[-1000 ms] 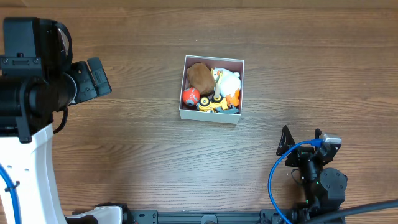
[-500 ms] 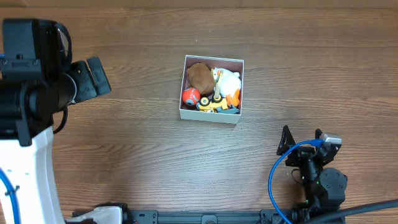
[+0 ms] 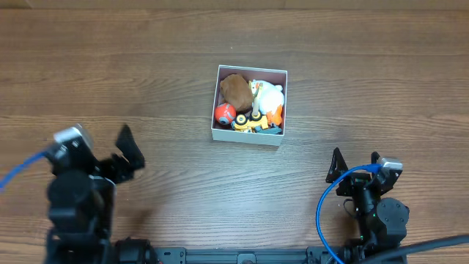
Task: Pack container
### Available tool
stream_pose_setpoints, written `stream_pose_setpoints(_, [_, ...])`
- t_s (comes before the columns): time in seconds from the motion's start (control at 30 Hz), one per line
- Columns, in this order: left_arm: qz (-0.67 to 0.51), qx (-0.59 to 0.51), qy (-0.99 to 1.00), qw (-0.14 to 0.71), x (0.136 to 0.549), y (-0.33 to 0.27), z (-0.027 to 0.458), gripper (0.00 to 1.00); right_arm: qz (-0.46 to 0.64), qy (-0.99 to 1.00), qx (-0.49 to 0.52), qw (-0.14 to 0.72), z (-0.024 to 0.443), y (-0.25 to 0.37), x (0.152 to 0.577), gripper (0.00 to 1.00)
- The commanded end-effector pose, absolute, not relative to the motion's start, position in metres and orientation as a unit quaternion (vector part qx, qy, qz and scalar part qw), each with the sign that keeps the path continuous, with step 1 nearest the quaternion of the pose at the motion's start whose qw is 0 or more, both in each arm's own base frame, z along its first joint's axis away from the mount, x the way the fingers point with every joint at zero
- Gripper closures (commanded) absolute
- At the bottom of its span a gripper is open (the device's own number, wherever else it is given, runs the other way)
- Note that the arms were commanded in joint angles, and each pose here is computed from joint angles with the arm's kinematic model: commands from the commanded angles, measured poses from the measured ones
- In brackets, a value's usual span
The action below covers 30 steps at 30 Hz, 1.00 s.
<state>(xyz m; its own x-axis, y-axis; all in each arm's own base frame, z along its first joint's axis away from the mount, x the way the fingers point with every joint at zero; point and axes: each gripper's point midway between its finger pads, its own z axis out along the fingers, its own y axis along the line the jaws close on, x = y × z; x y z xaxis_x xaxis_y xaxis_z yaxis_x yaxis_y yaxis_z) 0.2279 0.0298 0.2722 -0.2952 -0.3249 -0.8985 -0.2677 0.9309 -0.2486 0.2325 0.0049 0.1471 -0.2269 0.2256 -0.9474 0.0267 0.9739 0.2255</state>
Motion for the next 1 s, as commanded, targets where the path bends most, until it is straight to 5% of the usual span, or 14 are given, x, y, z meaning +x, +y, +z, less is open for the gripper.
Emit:
stream_pose_setpoints(0.0, [-0.031, -0.178, 0.806, 0.564, 0.223, 0.028, 0.223, 0.0, 0.077, 0.777, 0.082, 0.619, 0.147, 0.004, 0.232, 0.0])
stream_pose_setpoints(0.47, [-0.042, -0.183, 0.769, 0.611, 0.228, 0.029, 0.14, 0.0, 0.077, 0.777, 0.082, 0.619, 0.147, 0.004, 0.232, 0.0])
stream_pose_setpoints(0.97, [-0.043, -0.182, 0.768, 0.612, 0.23, 0.029, 0.139, 0.0, 0.077, 0.777, 0.082, 0.619, 0.147, 0.004, 0.232, 0.0])
